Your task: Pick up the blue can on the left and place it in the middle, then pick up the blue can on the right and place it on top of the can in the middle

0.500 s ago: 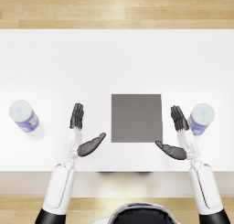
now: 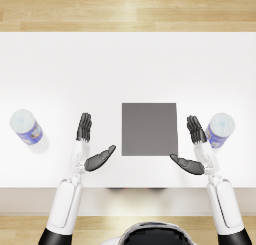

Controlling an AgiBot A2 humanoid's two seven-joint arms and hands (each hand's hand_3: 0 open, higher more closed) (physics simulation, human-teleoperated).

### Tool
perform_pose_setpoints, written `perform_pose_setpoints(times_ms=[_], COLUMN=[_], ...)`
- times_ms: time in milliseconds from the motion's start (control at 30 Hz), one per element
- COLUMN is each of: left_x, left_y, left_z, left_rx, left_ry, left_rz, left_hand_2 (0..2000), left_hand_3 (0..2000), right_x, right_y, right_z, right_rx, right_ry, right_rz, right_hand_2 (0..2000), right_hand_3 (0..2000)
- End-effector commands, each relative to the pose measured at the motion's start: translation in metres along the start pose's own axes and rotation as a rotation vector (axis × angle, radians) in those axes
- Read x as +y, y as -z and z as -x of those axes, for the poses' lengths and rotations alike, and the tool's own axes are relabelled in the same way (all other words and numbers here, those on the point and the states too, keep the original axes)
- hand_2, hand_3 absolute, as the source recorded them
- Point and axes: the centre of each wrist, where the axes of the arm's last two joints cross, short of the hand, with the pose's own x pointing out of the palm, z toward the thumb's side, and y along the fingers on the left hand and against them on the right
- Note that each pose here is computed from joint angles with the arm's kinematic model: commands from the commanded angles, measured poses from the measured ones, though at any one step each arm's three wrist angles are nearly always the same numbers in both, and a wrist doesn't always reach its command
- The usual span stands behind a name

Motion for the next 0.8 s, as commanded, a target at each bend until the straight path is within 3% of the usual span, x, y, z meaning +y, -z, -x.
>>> perform_pose_setpoints(times_ms=[33, 233, 367, 633, 800], left_x=[0.0, 0.0, 0.005, 0.002, -0.007], left_y=[0.0, 0.007, -0.016, -0.055, -0.068], left_z=[0.0, -0.004, 0.011, 0.066, 0.099], left_rx=[0.0, -0.002, -0.002, 0.384, 0.488], left_ry=[0.0, 0.017, 0.02, -0.231, -0.379], left_rz=[0.0, 0.028, -0.144, -0.302, -0.318], left_hand_2=[0, 0, 0, 0, 0], left_hand_3=[0, 0, 0, 0, 0], right_x=[0.0, -0.001, -0.001, 0.01, 0.019], right_y=[0.0, 0.007, -0.022, -0.053, -0.048], right_z=[0.0, -0.004, 0.009, 0.048, 0.059], right_rx=[0.0, -0.008, 0.003, 0.378, 0.436], right_ry=[0.0, -0.017, 0.116, 0.361, 0.427], right_rz=[0.0, -0.027, 0.168, 0.277, 0.247], right_hand_2=[0, 0, 0, 0, 0], right_hand_3=[0, 0, 0, 0, 0])
